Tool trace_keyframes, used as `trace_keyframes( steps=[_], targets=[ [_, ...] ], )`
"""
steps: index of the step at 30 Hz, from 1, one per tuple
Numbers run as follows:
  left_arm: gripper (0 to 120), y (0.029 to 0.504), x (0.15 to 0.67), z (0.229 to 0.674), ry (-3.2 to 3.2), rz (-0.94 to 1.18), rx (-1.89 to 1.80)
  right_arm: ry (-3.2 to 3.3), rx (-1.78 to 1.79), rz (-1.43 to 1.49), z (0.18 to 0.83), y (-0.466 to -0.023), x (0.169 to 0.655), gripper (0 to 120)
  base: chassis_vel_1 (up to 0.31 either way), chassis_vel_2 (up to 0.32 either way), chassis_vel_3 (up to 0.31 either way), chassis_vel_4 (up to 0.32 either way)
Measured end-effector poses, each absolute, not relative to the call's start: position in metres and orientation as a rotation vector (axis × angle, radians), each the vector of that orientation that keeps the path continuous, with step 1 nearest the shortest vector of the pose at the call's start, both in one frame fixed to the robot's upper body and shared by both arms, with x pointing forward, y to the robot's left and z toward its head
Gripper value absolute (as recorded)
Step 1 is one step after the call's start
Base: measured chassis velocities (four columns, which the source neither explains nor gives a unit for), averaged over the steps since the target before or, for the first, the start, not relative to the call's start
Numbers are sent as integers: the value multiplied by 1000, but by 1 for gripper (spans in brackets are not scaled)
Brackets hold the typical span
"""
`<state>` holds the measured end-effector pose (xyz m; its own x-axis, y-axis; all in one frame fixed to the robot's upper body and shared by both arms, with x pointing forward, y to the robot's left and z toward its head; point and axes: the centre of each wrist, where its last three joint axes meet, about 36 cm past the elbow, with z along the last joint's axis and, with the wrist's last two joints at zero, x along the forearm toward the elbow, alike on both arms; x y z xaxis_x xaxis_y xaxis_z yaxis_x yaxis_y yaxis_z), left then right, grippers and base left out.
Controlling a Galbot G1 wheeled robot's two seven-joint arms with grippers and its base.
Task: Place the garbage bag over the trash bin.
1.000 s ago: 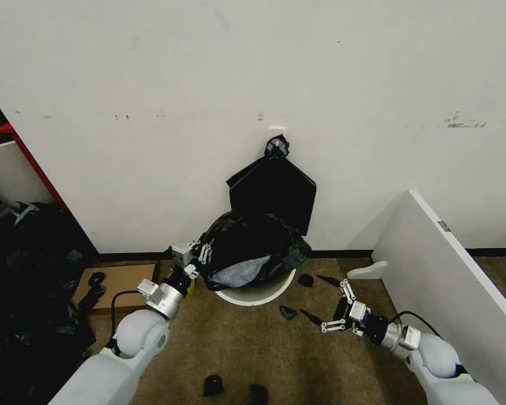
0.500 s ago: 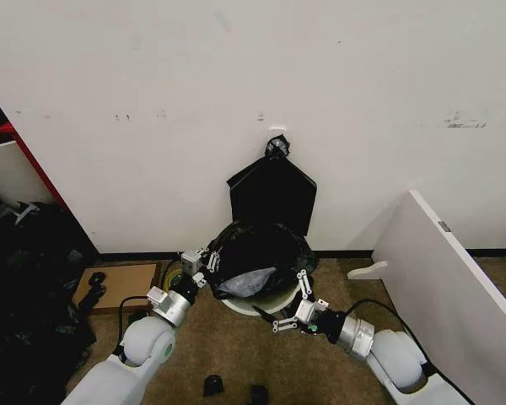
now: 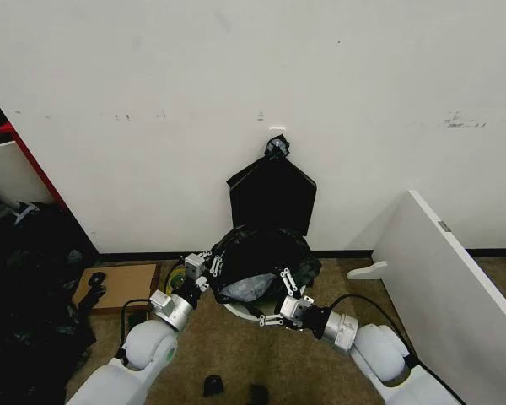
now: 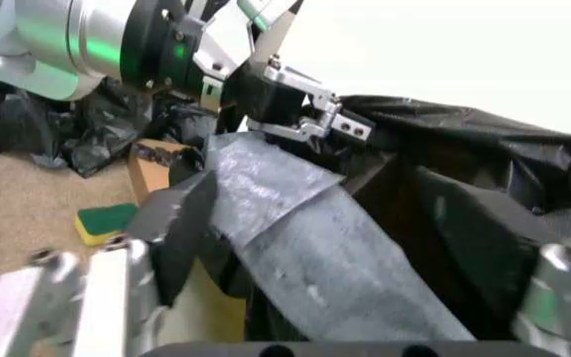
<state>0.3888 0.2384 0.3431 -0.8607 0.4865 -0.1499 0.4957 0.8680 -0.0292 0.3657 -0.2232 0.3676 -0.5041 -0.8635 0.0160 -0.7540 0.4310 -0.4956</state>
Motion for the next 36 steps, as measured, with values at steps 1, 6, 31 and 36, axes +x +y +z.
trace_keyframes(
  steps=[1, 6, 31, 36],
  targets=[
    [4, 238, 389, 343, 2902, -101, 767, 2445, -1410, -662, 367, -224, 366, 68, 0, 0, 0, 0],
    [4, 236, 388, 342, 2903, -104, 766, 2437, -1398, -664, 364, -228, 367, 51, 0, 0, 0, 0],
    [4, 237, 396, 362, 2918, -207, 682, 2287, -1502, -650, 348, -247, 353, 0, 0, 0, 0, 0],
    [4, 243, 403, 369, 2940, -238, 634, 2251, -1519, -648, 333, -255, 345, 0, 0, 0, 0, 0]
  ],
)
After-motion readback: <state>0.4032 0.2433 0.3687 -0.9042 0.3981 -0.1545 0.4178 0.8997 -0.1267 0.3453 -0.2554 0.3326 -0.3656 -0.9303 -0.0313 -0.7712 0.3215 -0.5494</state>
